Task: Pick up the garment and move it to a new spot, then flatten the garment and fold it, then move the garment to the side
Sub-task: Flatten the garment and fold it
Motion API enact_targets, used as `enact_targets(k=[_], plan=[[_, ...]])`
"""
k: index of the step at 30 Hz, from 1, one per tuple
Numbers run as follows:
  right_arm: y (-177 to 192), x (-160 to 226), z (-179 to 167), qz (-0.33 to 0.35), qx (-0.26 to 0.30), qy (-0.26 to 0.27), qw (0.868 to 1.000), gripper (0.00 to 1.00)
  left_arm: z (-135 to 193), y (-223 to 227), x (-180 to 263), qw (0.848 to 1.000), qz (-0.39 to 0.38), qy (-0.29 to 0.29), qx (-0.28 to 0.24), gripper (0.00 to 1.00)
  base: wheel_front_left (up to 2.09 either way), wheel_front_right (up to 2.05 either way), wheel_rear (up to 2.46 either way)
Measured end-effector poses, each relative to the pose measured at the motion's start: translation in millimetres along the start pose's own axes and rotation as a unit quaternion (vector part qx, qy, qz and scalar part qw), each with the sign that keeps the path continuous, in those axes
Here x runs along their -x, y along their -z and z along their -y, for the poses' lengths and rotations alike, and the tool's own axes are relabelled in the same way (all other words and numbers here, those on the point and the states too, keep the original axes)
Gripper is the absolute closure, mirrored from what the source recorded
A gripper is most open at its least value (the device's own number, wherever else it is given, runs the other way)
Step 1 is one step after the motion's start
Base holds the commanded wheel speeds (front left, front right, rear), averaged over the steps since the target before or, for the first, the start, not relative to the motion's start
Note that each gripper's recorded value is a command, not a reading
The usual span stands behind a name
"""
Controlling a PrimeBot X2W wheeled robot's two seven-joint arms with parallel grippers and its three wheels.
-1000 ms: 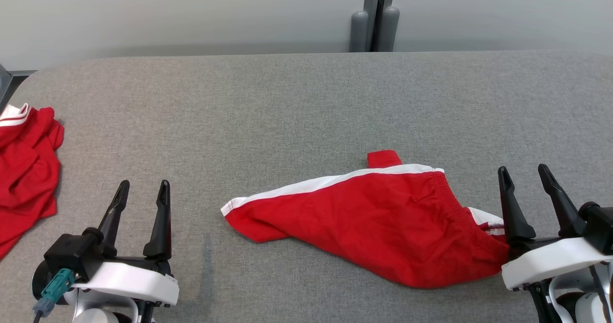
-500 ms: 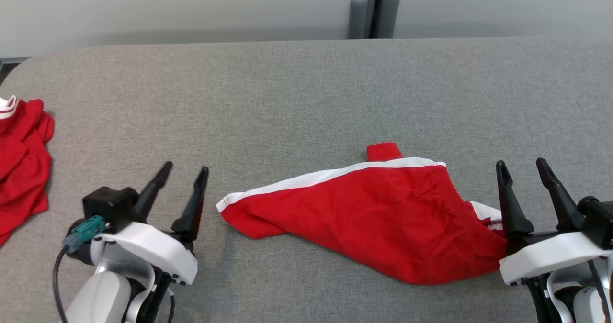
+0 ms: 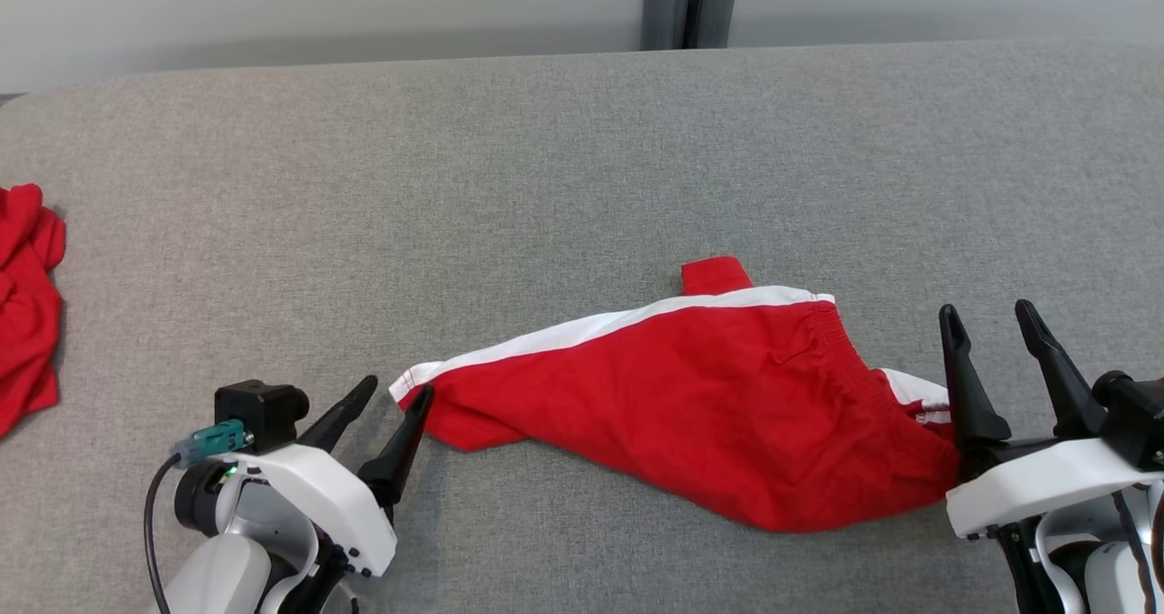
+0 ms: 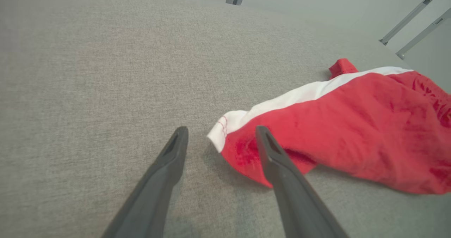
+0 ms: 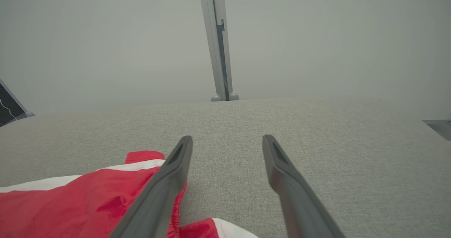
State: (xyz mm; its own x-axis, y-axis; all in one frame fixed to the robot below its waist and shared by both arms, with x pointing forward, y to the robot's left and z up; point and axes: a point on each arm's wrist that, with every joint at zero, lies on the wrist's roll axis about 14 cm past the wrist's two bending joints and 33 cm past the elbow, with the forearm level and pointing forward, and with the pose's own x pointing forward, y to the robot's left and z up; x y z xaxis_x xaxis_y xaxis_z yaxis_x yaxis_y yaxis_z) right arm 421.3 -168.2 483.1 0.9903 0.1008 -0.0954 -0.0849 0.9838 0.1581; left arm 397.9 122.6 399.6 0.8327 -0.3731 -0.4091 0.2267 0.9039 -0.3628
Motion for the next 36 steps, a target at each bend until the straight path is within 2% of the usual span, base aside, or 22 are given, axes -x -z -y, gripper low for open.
enact_targets(k=[3,17,21,27,31,32,36], plan=[[0,-2,1,0.001,0.0,0.001,1.0,0.0,1,0,-2,1.0,0.001,0.005,0.004,1.0,0.0,0.0,0.0],[-14,-17,4,0.02,0.003,0.003,1.0,0.0,-1,5,-6,1.0,-0.004,0.01,0.005,1.0,0.0,0.0,0.0],[-19,-32,-3,0.018,0.009,-0.018,1.0,0.0,-5,6,-9,1.0,-0.005,0.007,0.007,1.0,0.0,0.0,0.0],[6,-58,-25,-0.046,0.018,-0.081,0.995,0.0,-10,3,-17,1.0,-0.003,0.004,0.002,1.0,0.0,0.0,0.0],[27,-62,-40,-0.091,0.013,-0.114,0.989,0.0,-13,6,-19,1.0,-0.006,0.001,0.004,1.0,0.0,0.0,0.0],[42,-61,-47,-0.126,0.01,-0.132,0.983,0.0,-16,8,-20,1.0,-0.009,-0.003,-0.001,1.0,0.0,0.0,0.0],[60,-55,-52,-0.171,0.004,-0.15,0.974,0.0,-19,10,-21,1.0,-0.009,-0.009,0.004,1.0,0.0,0.0,0.0]])
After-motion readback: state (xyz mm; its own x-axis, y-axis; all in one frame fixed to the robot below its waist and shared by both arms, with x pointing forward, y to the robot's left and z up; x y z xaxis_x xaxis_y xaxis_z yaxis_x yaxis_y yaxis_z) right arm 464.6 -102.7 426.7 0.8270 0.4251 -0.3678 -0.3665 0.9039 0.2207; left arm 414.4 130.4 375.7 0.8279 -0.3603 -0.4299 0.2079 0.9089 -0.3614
